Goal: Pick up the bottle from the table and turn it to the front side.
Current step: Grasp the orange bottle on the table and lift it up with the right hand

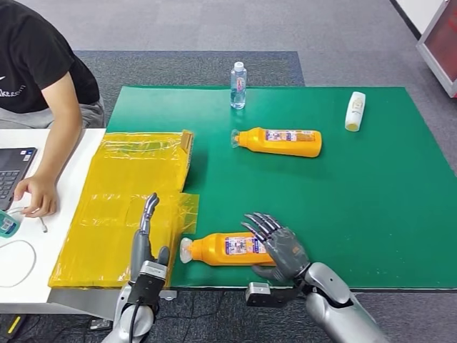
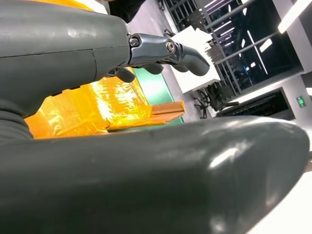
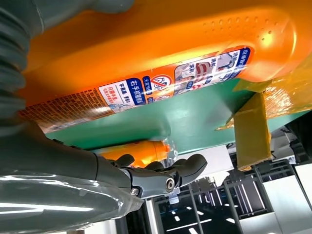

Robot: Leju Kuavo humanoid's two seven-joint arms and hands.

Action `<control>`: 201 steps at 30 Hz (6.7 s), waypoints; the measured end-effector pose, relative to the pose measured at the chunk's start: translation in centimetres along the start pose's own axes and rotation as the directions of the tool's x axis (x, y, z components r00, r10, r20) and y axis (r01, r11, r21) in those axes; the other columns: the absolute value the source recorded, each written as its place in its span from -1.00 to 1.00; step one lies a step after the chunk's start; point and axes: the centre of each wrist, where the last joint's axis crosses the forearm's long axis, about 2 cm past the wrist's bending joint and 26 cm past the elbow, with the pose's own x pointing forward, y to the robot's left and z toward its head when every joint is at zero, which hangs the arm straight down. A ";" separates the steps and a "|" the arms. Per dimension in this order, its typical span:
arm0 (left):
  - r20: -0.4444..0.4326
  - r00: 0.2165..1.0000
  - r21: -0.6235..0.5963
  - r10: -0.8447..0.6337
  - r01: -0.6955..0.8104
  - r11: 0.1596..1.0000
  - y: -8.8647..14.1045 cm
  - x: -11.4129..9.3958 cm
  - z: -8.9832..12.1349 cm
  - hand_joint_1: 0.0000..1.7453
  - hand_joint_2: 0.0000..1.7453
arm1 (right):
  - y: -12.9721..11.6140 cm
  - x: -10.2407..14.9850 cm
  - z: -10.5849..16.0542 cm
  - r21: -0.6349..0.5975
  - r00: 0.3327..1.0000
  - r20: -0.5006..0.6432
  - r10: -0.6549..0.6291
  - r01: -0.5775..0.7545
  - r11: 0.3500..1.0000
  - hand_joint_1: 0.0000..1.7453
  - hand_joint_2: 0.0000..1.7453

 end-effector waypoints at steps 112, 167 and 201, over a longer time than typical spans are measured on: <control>0.215 0.970 0.149 -0.117 0.086 0.985 3.7 3.7 -1.1 -1.00 1.00 | -6.7 -2.8 -10.5 0.322 0.984 -0.149 0.099 -0.046 0.945 -1.00 1.00; 0.197 0.974 0.139 -0.112 0.086 0.987 4.2 3.3 -0.8 -1.00 1.00 | -7.7 -7.3 -2.6 0.435 0.967 -0.202 0.157 -0.055 0.899 -1.00 -1.00; 0.222 0.966 0.120 -0.131 0.107 0.987 4.0 3.1 -1.6 -1.00 1.00 | -5.5 -5.5 -2.0 0.406 0.955 -0.170 0.242 -0.156 0.900 -1.00 1.00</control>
